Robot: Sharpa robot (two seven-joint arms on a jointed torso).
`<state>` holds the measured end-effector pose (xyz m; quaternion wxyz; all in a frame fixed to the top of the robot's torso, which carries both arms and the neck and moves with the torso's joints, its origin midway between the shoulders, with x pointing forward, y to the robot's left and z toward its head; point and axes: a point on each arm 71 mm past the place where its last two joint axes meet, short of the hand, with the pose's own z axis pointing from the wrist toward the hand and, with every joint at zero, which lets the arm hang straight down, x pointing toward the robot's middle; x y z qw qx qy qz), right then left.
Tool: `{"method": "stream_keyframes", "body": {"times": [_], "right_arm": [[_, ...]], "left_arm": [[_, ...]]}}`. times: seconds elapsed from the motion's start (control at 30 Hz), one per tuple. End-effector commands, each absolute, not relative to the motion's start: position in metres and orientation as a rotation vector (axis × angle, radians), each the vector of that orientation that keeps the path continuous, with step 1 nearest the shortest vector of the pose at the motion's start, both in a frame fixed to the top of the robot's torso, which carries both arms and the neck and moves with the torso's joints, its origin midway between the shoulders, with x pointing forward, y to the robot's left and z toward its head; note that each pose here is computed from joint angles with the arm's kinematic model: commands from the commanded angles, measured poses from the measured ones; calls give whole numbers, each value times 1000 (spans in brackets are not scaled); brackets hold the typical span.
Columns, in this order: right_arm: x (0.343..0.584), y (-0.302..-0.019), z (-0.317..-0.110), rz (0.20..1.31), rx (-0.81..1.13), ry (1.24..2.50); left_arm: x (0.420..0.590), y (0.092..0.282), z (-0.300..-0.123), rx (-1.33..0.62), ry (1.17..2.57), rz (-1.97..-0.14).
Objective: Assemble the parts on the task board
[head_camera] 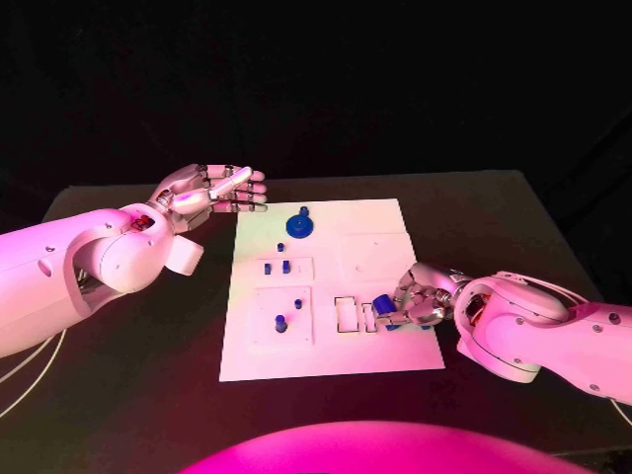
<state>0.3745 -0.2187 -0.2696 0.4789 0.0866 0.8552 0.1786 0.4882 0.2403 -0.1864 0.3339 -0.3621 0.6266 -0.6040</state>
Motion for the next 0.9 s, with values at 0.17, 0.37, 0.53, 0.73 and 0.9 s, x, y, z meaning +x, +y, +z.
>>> {"method": "stream_keyframes", "body": {"times": [0.17, 0.37, 0.53, 0.73, 0.9], "right_arm": [[371, -226, -272, 415, 272, 2065], [372, -230, -257, 487, 410, 2024], [373, -225, -244, 570, 513, 2027], [368, -206, -241, 669, 580, 2110], [369, -194, -244, 701, 570, 2152]], "left_arm": [[487, 239, -185, -946, 1627, -1616], [488, 239, -185, -947, 1626, -1615], [489, 240, -186, -949, 1626, -1611], [489, 239, -186, -951, 1634, -1617], [489, 238, -186, -951, 1632, -1619]]}}
